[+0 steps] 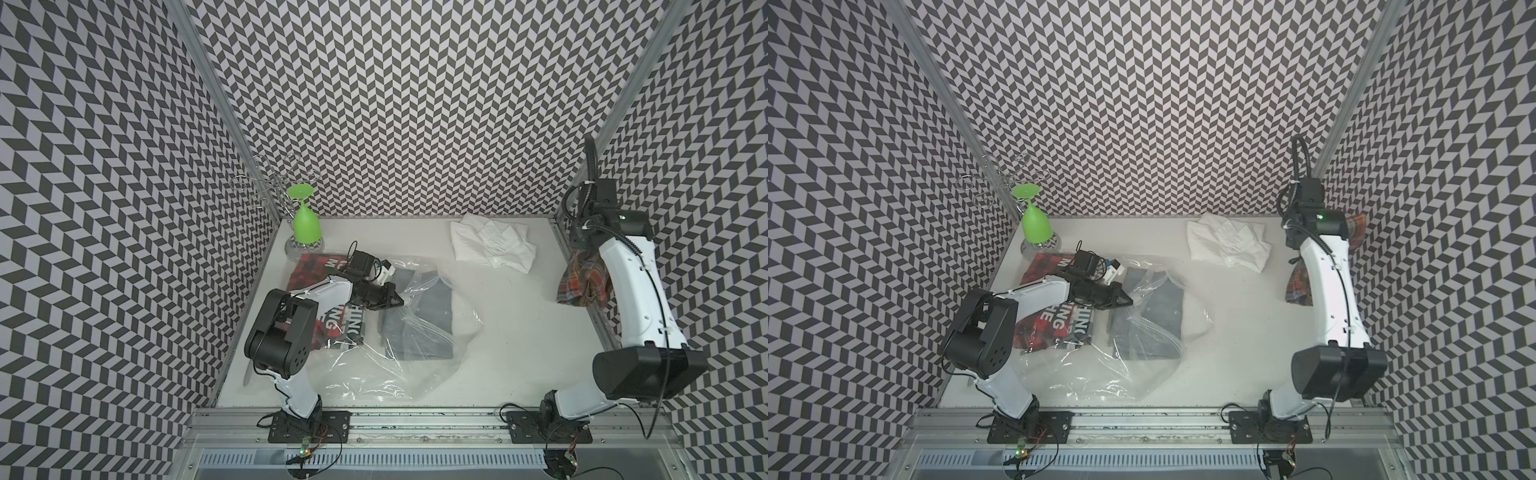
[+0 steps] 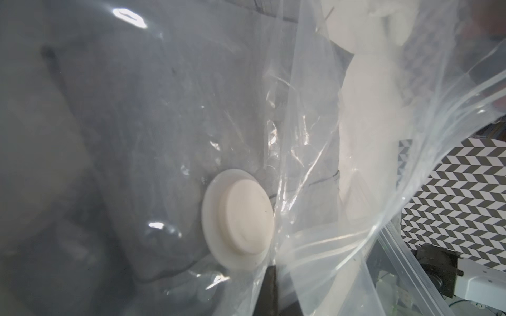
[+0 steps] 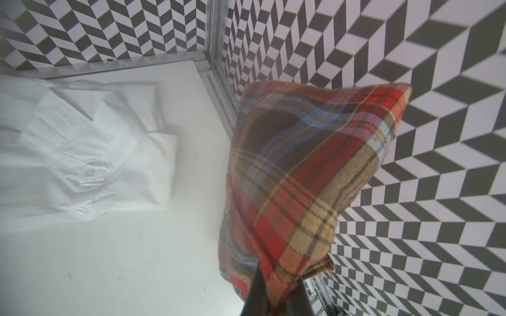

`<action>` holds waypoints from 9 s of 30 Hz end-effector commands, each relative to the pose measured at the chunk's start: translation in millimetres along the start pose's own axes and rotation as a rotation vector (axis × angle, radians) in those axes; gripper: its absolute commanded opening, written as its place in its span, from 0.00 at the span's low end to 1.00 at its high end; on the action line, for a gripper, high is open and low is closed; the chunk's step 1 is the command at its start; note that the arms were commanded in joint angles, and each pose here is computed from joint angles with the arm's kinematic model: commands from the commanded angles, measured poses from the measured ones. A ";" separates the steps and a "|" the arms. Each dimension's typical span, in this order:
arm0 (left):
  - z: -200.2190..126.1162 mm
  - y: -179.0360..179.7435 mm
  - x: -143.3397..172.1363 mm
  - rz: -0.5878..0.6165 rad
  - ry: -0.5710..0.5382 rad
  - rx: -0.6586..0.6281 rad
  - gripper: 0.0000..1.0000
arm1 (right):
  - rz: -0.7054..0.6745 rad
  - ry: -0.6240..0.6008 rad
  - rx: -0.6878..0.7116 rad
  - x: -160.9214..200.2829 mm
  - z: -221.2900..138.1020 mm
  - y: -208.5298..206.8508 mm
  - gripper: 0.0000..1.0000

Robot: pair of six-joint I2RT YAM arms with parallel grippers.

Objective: Take the shirt out of the vacuum bag
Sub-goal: Place the shirt at the center of the board, then adjust the shirt at the center of the board, then move the shirt at the center of the board, then pick up the shirt from the center of the board.

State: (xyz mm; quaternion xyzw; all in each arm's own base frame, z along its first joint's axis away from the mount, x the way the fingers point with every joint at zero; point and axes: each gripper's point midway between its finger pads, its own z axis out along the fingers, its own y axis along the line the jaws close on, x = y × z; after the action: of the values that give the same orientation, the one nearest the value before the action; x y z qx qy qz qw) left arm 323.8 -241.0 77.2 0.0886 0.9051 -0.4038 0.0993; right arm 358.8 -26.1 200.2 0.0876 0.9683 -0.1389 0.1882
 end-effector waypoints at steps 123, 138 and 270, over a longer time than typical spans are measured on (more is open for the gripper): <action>-10.7 20.2 14.3 -0.031 0.001 -0.036 0.00 | 0.665 0.006 -0.750 -3.6 83.2 43.1 0.86; -11.3 23.8 18.7 -0.028 0.003 -0.049 0.00 | 0.358 0.110 -0.625 22.0 98.1 84.6 0.17; -9.5 34.8 31.6 -0.050 0.019 -0.060 0.00 | 0.297 -0.094 -0.343 -61.7 24.3 53.4 0.00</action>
State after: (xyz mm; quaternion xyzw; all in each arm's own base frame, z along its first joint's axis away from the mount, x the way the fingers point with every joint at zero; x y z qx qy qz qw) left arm 305.5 -215.7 56.4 0.0704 0.9137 -0.3903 0.0892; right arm 416.2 -5.7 135.1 0.1781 0.9628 -0.0297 0.2008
